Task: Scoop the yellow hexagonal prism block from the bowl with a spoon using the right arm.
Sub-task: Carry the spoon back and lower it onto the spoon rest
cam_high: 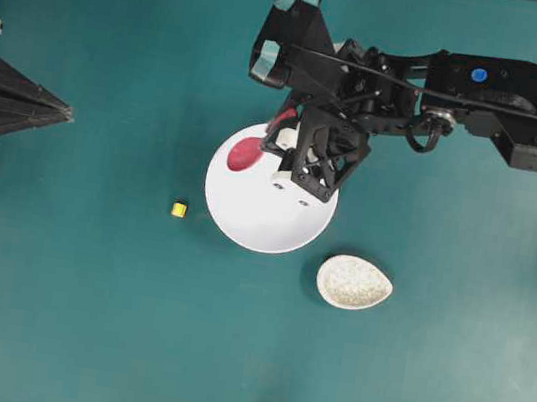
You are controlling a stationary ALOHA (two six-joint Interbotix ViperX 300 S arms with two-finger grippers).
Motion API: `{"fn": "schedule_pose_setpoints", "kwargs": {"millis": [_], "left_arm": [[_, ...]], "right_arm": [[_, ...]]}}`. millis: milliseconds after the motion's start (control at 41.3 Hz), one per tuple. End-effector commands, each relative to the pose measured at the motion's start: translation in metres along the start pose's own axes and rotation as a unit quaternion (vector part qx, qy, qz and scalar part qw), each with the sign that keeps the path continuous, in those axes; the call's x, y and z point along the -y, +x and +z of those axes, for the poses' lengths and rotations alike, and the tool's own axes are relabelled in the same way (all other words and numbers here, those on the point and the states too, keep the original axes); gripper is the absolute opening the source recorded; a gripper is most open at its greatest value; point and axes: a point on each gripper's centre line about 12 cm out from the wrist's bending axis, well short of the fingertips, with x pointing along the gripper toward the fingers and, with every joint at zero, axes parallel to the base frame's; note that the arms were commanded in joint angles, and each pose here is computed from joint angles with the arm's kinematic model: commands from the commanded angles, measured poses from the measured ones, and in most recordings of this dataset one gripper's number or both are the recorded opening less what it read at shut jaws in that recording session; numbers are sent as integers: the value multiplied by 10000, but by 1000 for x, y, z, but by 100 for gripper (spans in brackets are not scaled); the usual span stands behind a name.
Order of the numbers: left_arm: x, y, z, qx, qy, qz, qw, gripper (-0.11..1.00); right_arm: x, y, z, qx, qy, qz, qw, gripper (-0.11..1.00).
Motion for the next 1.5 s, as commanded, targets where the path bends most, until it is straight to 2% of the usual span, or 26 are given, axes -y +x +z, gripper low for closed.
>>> {"fn": "schedule_pose_setpoints", "kwargs": {"millis": [0,242,485,703,921,1187,1478], "left_arm": [[-1,2,12,146,8,10,9999,6],[0,-1,14,138,0,3,9999,6],[0,-1,14,115,0,3,9999,6],[0,0,14,130,8,3,9999,6],[0,-1,14,146,8,3,9999,6],[-1,-1,15,153,8,10,9999,6],[-1,-1,14,123,-23,11,9999,6]], "right_arm": [[-7,-23,13,286,-32,86,9995,24],[-7,-29,1,295,-23,112,9995,24],[-18,-55,-16,735,-104,314,9967,24],[-35,-85,-45,1391,-309,687,9874,24],[-47,-111,-86,1989,-520,1126,9721,24],[-42,-109,-140,2467,-590,1443,9565,24],[-26,-83,-188,2629,-390,1455,9530,24]]}}
